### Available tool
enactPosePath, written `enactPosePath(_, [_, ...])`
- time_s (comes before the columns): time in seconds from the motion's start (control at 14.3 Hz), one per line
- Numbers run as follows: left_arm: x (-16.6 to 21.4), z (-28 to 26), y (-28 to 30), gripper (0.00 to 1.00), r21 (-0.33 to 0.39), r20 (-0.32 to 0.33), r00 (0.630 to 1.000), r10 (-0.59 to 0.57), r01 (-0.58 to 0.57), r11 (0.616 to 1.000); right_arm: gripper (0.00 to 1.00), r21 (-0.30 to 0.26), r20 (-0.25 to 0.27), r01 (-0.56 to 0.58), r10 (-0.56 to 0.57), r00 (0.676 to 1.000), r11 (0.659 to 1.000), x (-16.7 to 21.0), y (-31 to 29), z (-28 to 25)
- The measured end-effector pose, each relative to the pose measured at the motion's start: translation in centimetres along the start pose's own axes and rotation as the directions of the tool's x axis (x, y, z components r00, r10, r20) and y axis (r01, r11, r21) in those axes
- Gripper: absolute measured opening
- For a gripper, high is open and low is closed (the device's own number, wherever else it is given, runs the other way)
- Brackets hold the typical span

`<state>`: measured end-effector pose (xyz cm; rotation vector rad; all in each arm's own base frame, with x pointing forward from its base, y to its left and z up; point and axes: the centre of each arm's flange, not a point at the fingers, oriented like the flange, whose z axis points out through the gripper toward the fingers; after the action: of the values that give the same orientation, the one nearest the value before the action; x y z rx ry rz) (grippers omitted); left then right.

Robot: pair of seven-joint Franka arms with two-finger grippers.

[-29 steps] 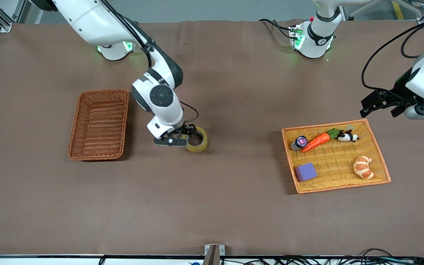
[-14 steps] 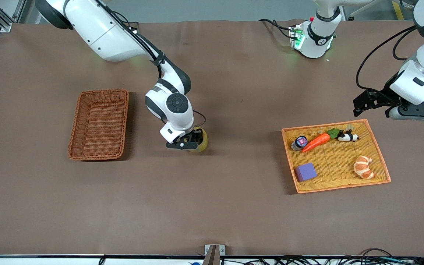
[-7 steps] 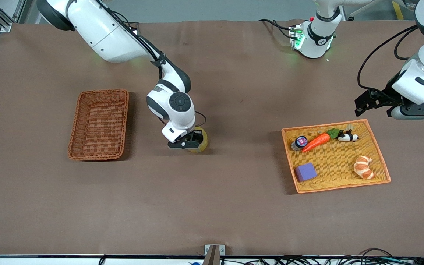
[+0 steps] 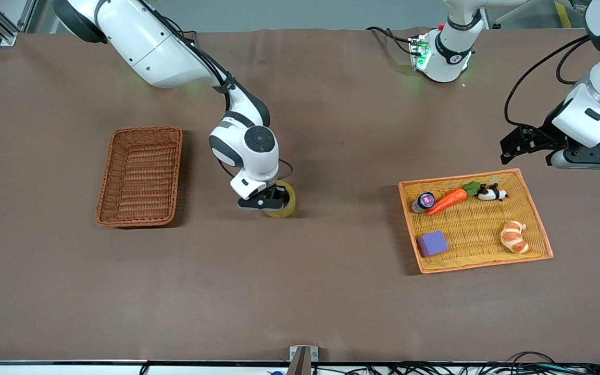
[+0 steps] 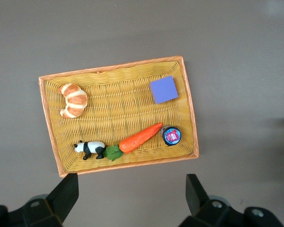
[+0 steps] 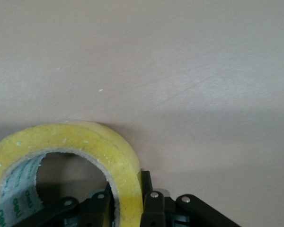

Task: Move tape to another basket
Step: 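Carry the tape roll into the brown basket with the right gripper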

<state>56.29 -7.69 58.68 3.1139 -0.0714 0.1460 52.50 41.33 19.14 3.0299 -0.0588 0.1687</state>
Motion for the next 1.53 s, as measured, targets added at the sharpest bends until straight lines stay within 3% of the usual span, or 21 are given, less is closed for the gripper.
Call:
enactPosePath(0.21, [-0.1,0.0,0.3,1.00,0.000,0.006,1.000,0.005,-0.005,1.000,0.22,-0.030,-0.014,-0.068,0.068,0.998,0.997,2.9,2.3,-5.2])
enactPosePath(0.35, [-0.4,-0.1,0.3,1.00,0.001,0.019,1.000,0.006,-0.006,1.000,0.22,-0.083,-0.037,-0.108,0.105,0.994,0.991,5.0,5.8,-10.3])
enactPosePath(0.49, [-0.8,-0.5,0.2,1.00,0.003,0.029,1.000,0.004,-0.004,1.000,0.22,-0.129,-0.002,-0.085,0.086,0.996,0.988,6.4,10.6,-14.1])
enactPosePath(0.7, [-1.1,-0.8,-0.1,1.00,0.005,0.039,0.999,0.000,0.000,1.000,0.22,-0.125,0.067,0.020,-0.011,0.998,0.992,7.6,19.8,-16.3])
enactPosePath(0.98, [-1.2,-0.8,0.0,1.00,0.005,0.044,0.999,0.001,-0.002,1.000,0.22,-0.142,0.127,0.136,-0.118,0.985,0.980,6.8,32.9,-15.3])
enactPosePath(1.26, [-1.5,-1.6,-0.1,1.00,0.005,0.031,1.000,0.000,0.000,1.000,0.22,-0.093,0.061,0.207,-0.202,0.977,0.974,1.7,39.3,-10.2])
enactPosePath(1.53, [-1.7,-2.4,-0.7,1.00,0.005,0.018,1.000,-0.012,0.012,1.000,0.22,-0.038,0.005,0.224,-0.224,0.974,0.974,-3.9,40.3,-5.0])
